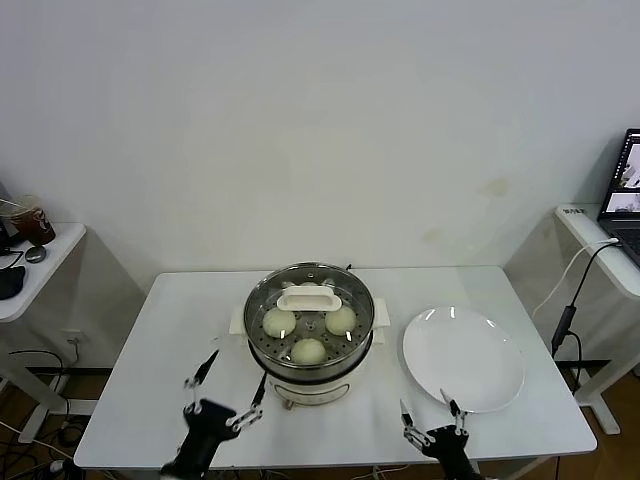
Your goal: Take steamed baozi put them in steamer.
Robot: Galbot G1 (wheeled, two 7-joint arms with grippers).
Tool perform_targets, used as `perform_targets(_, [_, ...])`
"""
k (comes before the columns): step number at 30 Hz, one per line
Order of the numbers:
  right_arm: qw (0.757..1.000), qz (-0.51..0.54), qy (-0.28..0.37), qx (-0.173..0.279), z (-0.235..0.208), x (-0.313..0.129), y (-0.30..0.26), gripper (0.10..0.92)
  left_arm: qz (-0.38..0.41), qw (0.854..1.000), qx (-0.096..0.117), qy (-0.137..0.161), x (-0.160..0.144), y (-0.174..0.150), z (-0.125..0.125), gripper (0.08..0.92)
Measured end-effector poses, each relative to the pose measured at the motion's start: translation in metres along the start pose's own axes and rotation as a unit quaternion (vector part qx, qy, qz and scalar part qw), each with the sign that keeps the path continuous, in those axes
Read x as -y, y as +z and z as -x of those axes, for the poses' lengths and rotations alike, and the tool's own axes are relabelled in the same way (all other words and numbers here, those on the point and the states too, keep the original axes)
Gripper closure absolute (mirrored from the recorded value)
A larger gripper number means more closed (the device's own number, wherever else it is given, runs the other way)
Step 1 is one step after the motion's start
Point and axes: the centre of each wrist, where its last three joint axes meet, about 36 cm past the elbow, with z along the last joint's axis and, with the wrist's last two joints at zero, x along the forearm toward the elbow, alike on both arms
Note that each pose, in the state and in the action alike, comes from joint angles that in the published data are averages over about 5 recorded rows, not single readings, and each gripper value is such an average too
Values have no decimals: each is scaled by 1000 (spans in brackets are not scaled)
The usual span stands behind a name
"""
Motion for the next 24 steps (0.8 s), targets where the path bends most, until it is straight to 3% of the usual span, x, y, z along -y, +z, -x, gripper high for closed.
perform_targets(6, [1000, -6, 11, -3, -11, 4, -4, 200, -77, 996, -14, -48, 3, 30, -31, 177])
perform_targets(13, [1000, -2, 19, -8, -20, 2, -1, 200, -121, 989, -25, -83, 10, 66, -60, 177])
perform_targets(24, [1000, 0, 27, -10, -31, 2, -2, 200, -124, 986, -46, -98, 10, 98, -85, 177])
